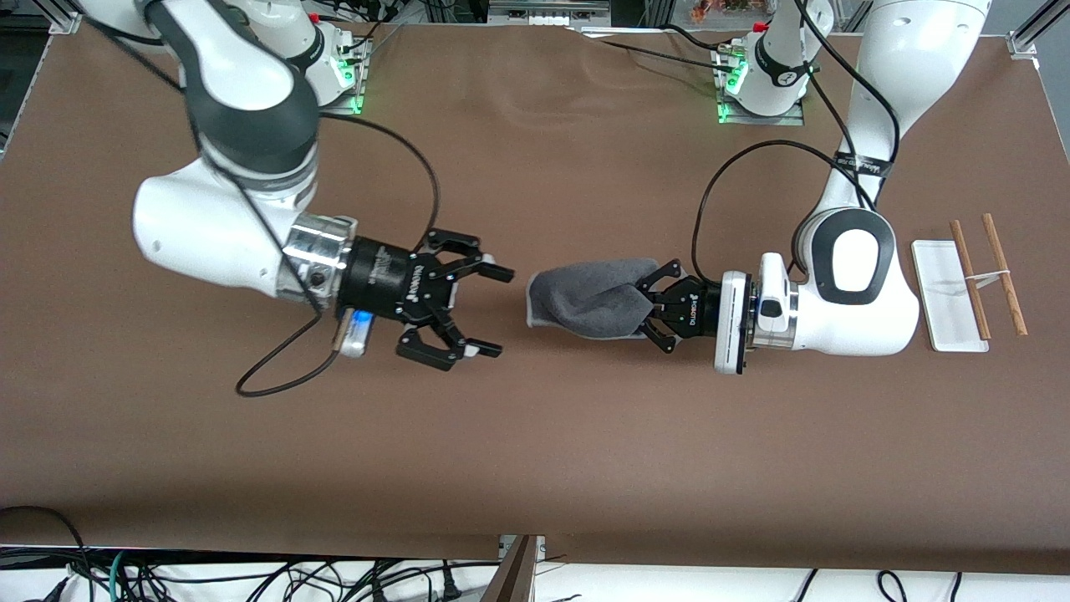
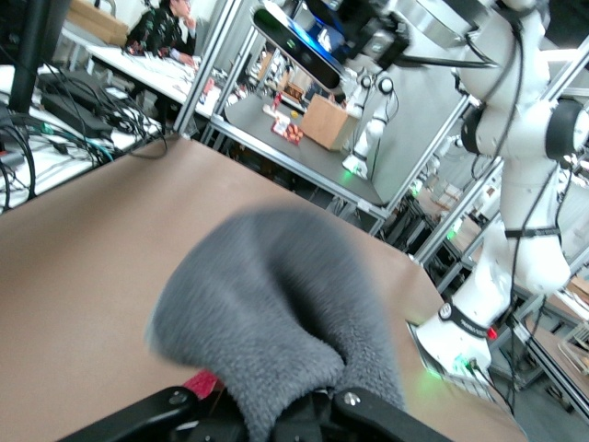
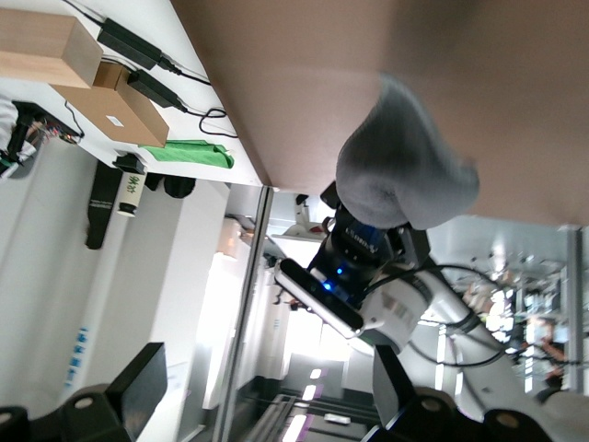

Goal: Pass towel and hang on rack
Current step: 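Open the right gripper and carry the towel toward the rack with the left gripper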

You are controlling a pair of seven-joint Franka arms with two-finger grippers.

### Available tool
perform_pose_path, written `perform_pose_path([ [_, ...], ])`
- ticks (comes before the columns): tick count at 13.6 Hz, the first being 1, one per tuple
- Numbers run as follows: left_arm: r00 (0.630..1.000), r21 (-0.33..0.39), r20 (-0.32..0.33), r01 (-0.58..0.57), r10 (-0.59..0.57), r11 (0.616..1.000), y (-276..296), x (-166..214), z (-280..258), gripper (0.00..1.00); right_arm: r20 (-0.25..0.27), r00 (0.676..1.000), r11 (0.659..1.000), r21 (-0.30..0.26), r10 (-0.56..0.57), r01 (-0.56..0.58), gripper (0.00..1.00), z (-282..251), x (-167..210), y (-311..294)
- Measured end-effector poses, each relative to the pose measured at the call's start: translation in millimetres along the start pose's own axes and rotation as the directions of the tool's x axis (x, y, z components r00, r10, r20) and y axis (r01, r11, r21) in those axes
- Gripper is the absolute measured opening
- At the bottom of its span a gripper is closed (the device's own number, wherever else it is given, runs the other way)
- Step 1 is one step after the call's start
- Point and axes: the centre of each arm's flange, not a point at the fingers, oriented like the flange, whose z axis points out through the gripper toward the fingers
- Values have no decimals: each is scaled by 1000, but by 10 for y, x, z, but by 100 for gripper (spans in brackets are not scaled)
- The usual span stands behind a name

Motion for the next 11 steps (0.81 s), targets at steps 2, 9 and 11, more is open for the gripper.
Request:
perform_pose_path([
  [2, 997, 12, 81, -12, 11, 1000, -32, -92, -163, 3, -46, 992, 990, -90, -117, 112, 99, -188, 289, -54],
  [9, 860, 64, 506, -113, 66, 991, -67, -246, -1252, 3, -199, 784, 737, -530, -589, 419, 99, -653, 996, 47],
  [11, 765, 99, 642, -150, 52, 984, -78, -292, -1621, 3, -158, 694, 601, -654, -702, 459, 99, -972, 944, 107],
])
